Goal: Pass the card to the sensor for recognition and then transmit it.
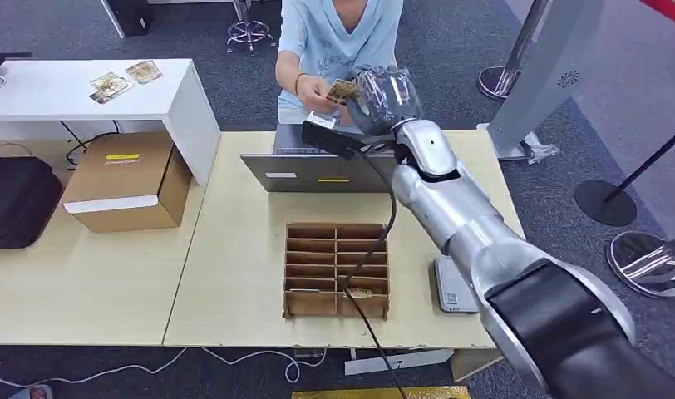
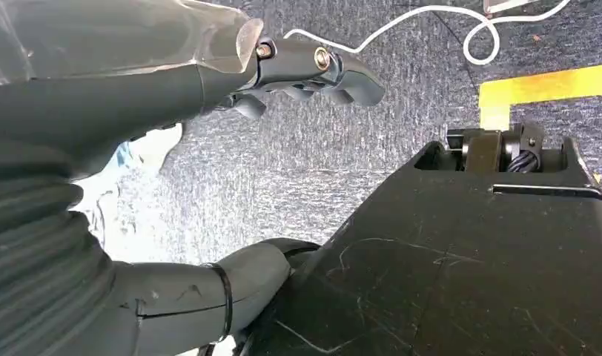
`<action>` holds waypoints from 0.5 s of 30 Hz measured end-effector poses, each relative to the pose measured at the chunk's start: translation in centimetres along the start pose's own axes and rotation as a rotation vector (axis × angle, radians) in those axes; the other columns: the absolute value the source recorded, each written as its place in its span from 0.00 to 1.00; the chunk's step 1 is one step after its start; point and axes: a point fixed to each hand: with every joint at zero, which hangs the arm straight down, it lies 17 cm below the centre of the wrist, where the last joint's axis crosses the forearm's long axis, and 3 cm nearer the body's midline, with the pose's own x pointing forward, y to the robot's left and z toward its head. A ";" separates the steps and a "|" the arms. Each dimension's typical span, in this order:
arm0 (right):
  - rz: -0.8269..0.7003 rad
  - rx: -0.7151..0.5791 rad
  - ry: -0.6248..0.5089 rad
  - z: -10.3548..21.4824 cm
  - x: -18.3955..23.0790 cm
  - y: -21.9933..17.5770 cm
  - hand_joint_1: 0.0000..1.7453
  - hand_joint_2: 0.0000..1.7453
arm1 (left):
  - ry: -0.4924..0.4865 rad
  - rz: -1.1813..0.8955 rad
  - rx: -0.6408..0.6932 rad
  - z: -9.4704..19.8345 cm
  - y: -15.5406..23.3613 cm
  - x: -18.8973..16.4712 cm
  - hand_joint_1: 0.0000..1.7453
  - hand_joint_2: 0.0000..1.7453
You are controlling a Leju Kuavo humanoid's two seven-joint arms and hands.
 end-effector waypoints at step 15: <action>-0.104 -0.049 -0.001 0.2 -0.1 -0.4 0.00 1.00 | 0.011 0.065 0.002 0.0 -0.1 -0.2 0.00 1.00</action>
